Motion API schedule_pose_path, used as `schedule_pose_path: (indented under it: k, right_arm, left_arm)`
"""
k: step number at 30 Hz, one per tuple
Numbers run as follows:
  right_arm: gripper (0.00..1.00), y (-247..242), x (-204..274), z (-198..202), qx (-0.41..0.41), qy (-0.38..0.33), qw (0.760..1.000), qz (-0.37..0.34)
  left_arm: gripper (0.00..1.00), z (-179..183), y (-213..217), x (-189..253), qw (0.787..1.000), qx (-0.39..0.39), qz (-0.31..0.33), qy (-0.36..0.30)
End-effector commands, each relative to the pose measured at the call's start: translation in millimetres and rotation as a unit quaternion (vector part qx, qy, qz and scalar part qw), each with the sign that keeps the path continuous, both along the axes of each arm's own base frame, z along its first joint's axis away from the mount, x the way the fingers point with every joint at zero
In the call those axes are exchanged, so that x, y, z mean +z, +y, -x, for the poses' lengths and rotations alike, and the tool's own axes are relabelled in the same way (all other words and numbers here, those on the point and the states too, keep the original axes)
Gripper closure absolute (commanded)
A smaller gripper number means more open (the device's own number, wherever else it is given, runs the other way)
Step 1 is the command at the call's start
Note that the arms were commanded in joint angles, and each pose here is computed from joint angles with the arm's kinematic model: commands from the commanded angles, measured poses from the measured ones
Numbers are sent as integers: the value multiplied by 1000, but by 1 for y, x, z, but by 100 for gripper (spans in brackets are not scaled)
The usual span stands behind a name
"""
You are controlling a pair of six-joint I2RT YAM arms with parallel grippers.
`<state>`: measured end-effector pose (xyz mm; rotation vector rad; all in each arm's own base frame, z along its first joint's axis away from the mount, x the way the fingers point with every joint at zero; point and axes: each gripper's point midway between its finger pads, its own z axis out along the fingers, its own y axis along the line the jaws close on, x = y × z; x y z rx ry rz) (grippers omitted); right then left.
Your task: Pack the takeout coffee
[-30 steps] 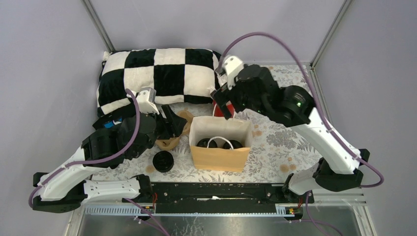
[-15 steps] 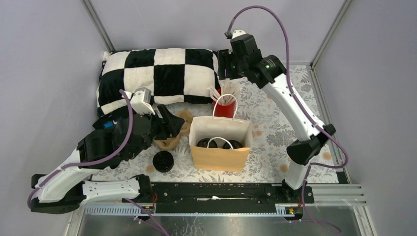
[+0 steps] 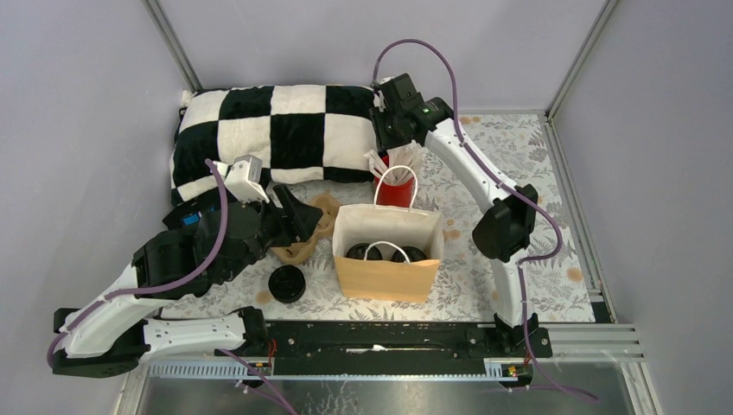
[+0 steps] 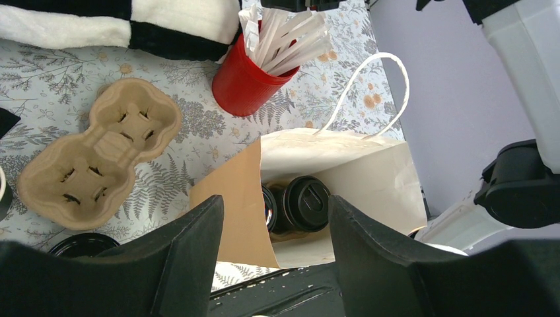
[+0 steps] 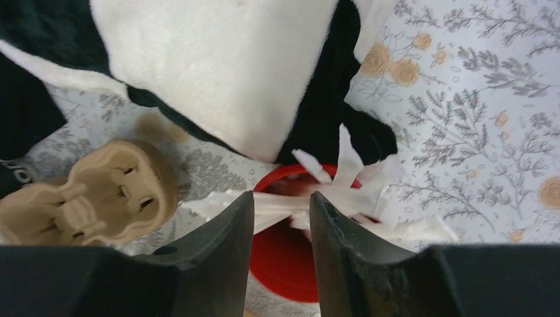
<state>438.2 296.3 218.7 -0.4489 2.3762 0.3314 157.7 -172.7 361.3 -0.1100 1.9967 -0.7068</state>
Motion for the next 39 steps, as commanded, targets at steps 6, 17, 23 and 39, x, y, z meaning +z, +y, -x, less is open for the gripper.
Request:
schedule_pose_path:
  k: [6,17,23,39]
  right_arm:
    - [56,-1,15,-33,2,-74,997,35]
    - [84,12,16,-42,13,-95,994,49]
    - [96,7,92,-13,4,-176,982,63]
    - [100,-44,284,132,46,-281,944,-168]
  left_arm:
    - [37,-1,3,11,1000,5,6,-10]
    - [37,0,2,11,1000,4,11,-6]
    - [37,-1,-1,9,1000,0,7,-5]
    - [36,-6,-14,11,1000,0,16,-9]
